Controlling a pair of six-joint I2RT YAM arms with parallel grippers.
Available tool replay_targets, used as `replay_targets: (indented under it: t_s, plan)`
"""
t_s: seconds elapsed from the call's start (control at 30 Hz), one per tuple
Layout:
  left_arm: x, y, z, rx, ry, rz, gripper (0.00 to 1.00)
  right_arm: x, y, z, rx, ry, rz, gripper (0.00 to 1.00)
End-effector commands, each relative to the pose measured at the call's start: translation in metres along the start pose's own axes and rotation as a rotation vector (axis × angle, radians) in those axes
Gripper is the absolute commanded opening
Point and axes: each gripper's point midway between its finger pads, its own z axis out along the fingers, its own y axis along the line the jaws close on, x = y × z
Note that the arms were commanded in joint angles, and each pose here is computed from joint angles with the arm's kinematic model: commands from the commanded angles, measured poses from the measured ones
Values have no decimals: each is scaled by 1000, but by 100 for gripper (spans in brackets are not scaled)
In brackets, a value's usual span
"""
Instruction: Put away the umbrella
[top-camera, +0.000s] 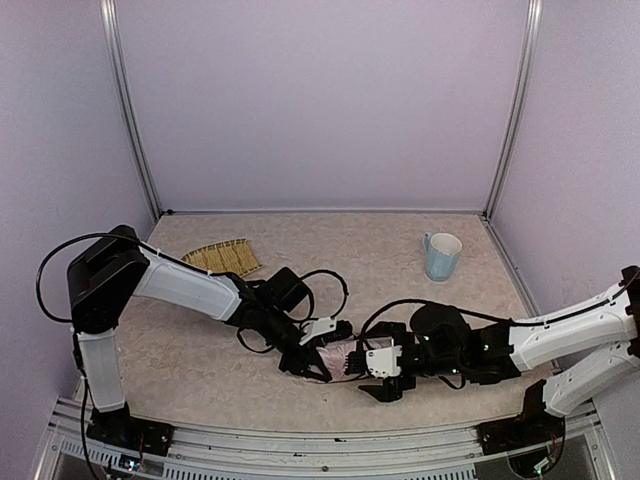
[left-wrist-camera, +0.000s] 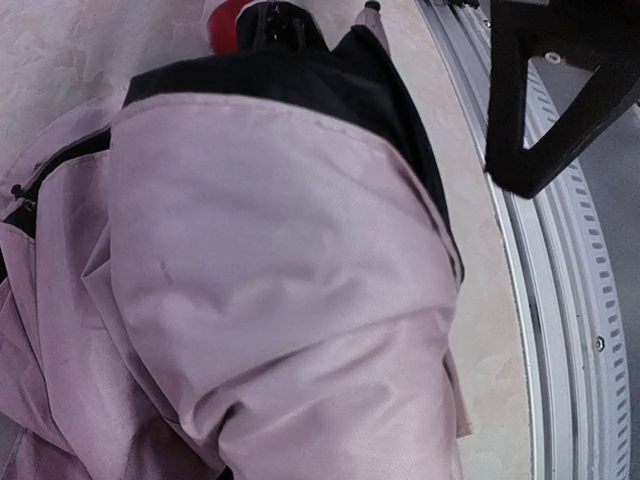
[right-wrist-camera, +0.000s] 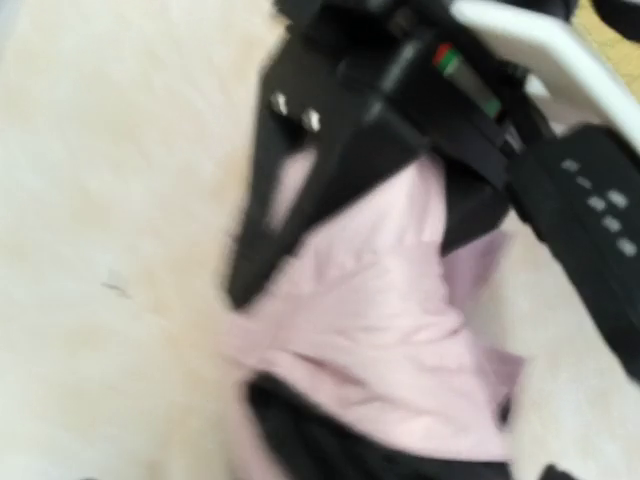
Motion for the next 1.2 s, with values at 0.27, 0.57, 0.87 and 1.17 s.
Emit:
replay_targets:
  t_s: [0.27, 0.57, 0.87, 1.17]
  plan:
    - [64, -31, 17, 189, 184, -235, 8, 24, -6, 46, 74, 172, -283, 97]
    - [67, -31, 19, 226, 195, -235, 7, 53, 26, 58, -62, 249, -219, 85]
    - [68, -37, 19, 269, 197, -216, 7, 77, 23, 65, -78, 334, -160, 48]
    - [55, -29, 11, 195, 182, -138, 43, 81, 20, 69, -109, 365, -96, 8]
